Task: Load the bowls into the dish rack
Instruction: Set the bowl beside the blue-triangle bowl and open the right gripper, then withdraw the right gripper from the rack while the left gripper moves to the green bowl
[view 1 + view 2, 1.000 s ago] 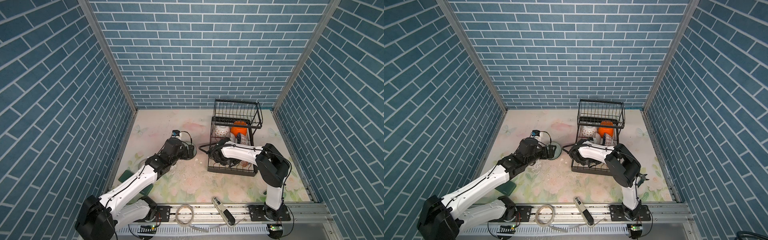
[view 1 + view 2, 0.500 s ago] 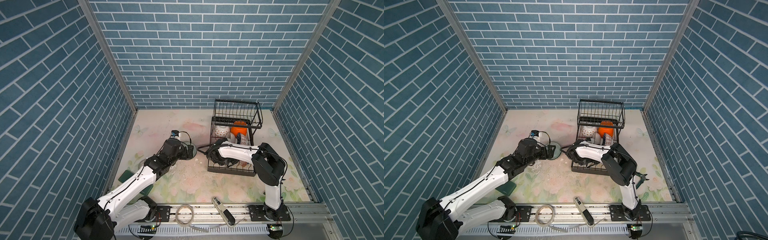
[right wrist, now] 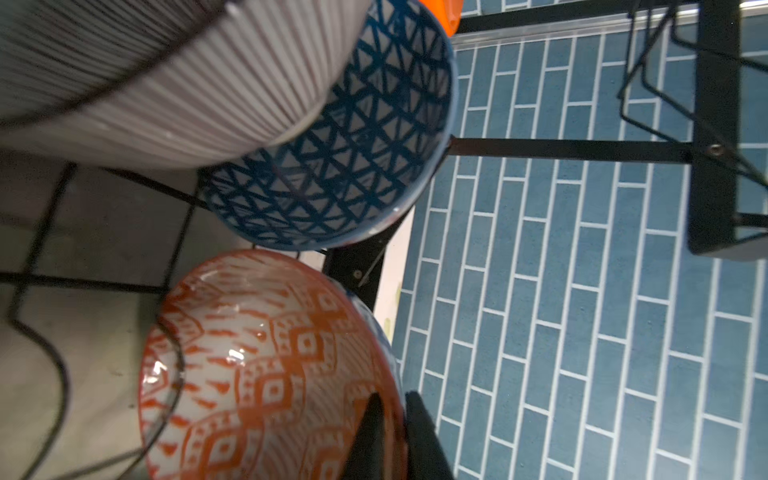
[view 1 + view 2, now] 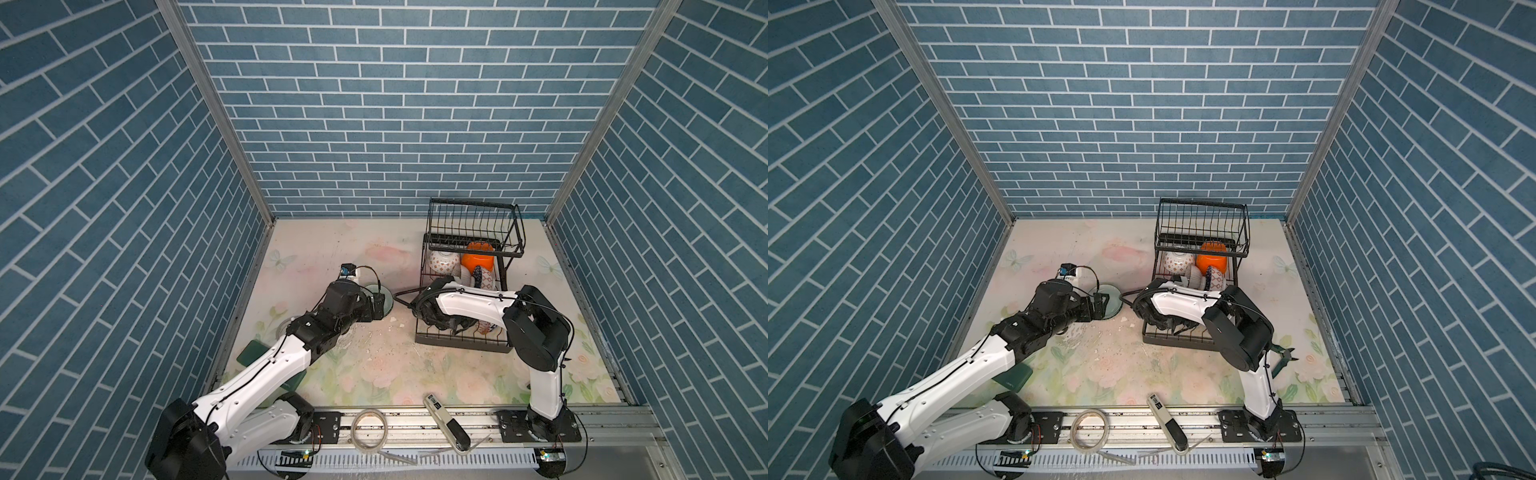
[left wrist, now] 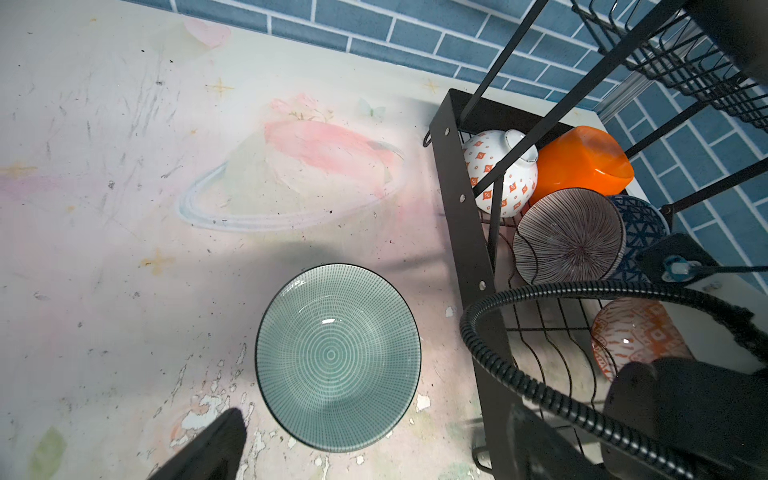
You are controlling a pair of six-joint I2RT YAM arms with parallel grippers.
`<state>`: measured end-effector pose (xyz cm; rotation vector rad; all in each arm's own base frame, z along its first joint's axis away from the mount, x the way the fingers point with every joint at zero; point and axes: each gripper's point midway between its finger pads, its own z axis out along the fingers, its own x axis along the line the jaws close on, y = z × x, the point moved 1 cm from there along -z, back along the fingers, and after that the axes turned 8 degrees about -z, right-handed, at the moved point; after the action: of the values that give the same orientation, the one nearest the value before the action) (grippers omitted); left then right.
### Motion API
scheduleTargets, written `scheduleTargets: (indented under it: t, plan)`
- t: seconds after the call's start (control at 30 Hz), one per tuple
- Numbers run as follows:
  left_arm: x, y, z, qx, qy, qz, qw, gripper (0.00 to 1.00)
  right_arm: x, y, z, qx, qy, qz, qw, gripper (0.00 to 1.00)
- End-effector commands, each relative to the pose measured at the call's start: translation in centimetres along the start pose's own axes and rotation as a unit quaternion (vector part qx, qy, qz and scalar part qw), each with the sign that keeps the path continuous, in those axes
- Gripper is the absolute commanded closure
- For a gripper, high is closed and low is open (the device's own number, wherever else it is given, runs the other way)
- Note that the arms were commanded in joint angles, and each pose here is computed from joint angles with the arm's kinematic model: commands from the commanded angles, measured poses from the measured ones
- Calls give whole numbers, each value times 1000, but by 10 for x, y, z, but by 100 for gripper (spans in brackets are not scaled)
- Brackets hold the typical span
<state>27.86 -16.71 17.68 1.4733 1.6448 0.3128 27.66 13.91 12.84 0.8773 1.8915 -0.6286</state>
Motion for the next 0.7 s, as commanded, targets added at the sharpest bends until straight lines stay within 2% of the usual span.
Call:
scheduleTargets:
  t: [0.0,0.13,0.27,0.5,0.67]
  plan:
    - [7,-1,-3,-4,12,-1,1000,0,9,4,-2,1,23,44,999,80]
    - [8,-2,-4,-4,13,-1,1000,0,9,2,-2,3,22,45,999,79]
    - [9,-2,-4,-4,14,-2,1000,0,7,1,-2,1,23,48,999,71]
    - [10,-3,-4,2,19,-1,1000,0,-2,3,-8,-10,34,67,997,52]
    - [10,-4,-4,6,21,0,1000,0,-3,8,-15,-27,65,87,994,36]
